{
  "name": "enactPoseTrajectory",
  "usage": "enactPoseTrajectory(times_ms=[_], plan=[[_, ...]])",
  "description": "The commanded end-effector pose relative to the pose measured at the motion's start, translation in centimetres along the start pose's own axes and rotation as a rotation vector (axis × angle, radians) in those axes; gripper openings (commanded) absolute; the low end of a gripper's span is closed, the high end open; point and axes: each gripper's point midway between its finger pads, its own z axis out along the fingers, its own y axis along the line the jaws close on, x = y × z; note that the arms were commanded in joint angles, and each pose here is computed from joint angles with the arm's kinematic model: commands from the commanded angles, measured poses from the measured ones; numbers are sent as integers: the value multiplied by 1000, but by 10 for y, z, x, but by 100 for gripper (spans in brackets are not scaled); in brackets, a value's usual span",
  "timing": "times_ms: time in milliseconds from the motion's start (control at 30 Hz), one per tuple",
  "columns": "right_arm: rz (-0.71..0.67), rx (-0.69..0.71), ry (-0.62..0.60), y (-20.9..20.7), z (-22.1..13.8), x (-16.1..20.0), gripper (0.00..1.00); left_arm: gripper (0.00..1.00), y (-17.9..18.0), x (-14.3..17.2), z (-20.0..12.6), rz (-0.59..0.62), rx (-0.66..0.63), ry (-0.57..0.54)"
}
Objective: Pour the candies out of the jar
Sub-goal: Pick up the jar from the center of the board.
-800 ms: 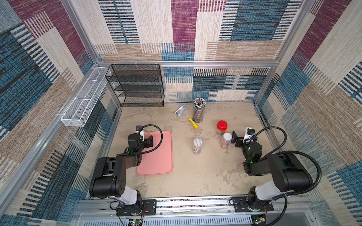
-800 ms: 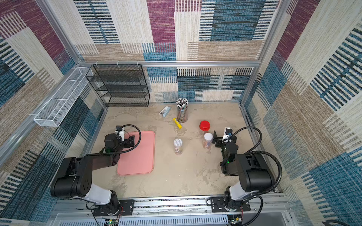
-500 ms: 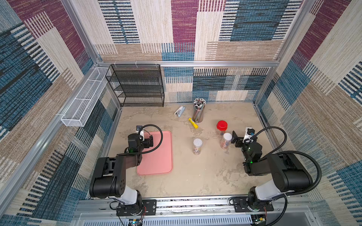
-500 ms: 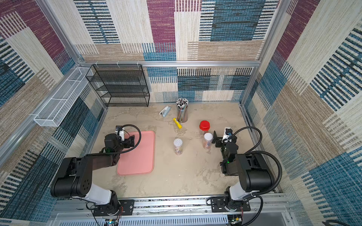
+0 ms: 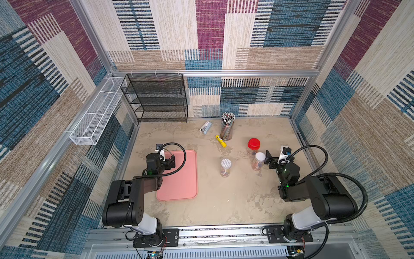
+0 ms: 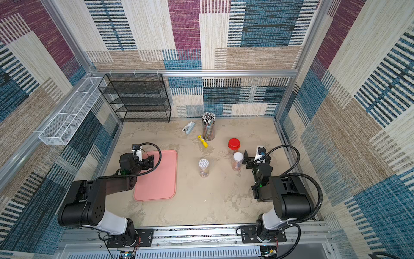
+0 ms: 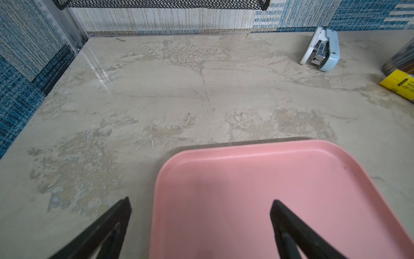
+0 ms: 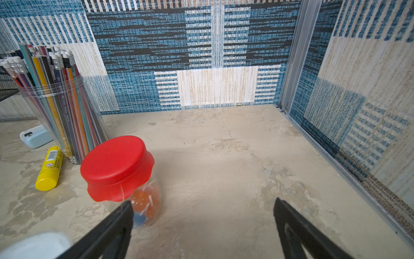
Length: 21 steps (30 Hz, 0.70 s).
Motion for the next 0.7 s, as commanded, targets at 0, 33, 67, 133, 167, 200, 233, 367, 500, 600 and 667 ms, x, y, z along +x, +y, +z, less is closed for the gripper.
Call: enactPoseTrajectory(times_ms=[0, 33, 67, 133, 167, 200, 233, 367, 500, 600, 667], plan=[[-2, -2, -53, 1, 0, -13, 100, 99, -1, -10, 0, -10, 9, -36], [-2, -2, -55, 1, 0, -14, 100, 99, -1, -10, 0, -11, 9, -33], [-2, -1, -55, 0, 0, -14, 100, 99, -1, -9, 0, -9, 9, -33], [-2, -2, -57, 1, 0, -14, 100, 99, -1, -10, 0, -10, 9, -35], [-2, -2, -55, 1, 0, -14, 100, 99, -2, -10, 0, -10, 10, -34], [-2, -2, -54, 1, 0, -14, 100, 99, -1, -9, 0, -9, 9, -34], [-2, -1, -58, 0, -1, -14, 100, 99, -1, -9, 0, -11, 9, -34], [10, 34, -37, -5, 5, -22, 100, 99, 2, -11, -2, -9, -13, -43], [-2, 53, 94, -6, 27, -33, 100, 99, 3, -21, -6, -13, -34, 16], [10, 40, 102, -2, 29, -52, 100, 99, 10, -33, -12, -62, -88, 89], [47, 26, 91, 1, 26, -65, 100, 99, 11, -36, -15, -107, -95, 132]])
